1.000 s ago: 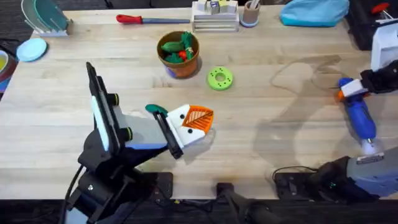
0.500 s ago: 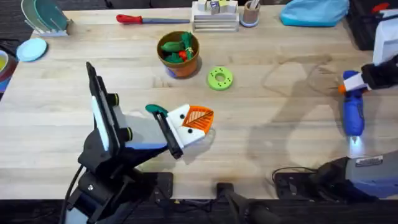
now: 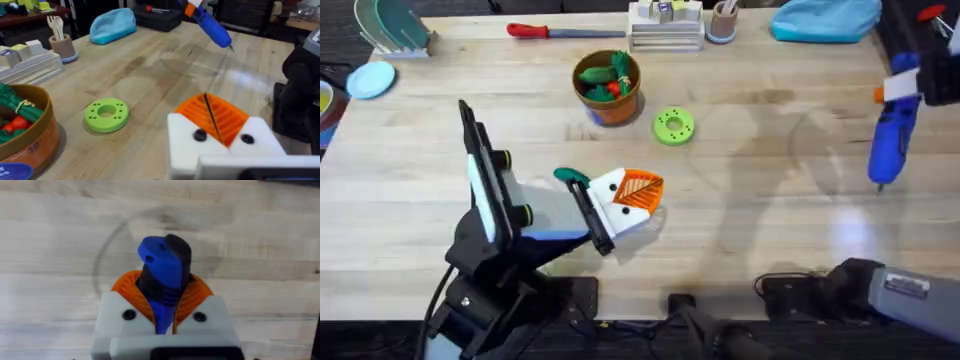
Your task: Pick up the gripper from the table and insert it into the empty holder that is missing its gripper. Then pick up a screw, insert it into the mounting hole, and use the screwdriver to tighten it. Finally, clean up the table by picking up the vegetable and placing it into the bucket.
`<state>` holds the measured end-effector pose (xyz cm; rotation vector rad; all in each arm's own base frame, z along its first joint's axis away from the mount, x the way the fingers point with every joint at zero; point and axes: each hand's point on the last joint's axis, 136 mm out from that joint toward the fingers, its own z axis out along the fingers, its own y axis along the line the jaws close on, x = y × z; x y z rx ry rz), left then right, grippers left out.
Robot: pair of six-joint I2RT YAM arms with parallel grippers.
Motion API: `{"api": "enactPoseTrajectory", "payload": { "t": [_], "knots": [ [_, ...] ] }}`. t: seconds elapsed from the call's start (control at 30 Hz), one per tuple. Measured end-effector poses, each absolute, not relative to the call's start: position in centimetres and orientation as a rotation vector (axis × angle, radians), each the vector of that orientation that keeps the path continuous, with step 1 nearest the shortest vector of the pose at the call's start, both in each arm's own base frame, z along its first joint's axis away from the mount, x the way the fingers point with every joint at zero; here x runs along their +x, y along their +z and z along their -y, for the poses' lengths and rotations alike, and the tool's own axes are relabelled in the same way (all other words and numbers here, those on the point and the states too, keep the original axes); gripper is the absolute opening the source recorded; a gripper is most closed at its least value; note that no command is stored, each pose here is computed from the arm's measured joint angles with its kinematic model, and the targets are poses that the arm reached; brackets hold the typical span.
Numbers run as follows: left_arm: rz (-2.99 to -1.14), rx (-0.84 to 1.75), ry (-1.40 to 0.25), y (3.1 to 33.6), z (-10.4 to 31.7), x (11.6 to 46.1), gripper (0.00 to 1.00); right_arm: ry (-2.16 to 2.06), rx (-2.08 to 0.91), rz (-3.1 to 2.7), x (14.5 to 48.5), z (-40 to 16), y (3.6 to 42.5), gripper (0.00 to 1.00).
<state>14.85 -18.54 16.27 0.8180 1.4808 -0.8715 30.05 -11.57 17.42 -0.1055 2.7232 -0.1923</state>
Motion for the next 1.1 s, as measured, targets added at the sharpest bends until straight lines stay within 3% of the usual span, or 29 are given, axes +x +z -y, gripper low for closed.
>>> {"api": "enactPoseTrajectory", "payload": {
  "t": [0.63,1.1],
  "knots": [
    [-1.482,0.815,-0.869,16.3,18.5,14.9,0.013,0.358,-0.367,-1.827,27.4,-8.5,35.8,0.126],
    [-1.486,0.804,-0.857,16.3,18.4,15.1,0.013,0.874,-0.695,-1.477,21.4,-23.9,36.1,0.126]
  ]
}}
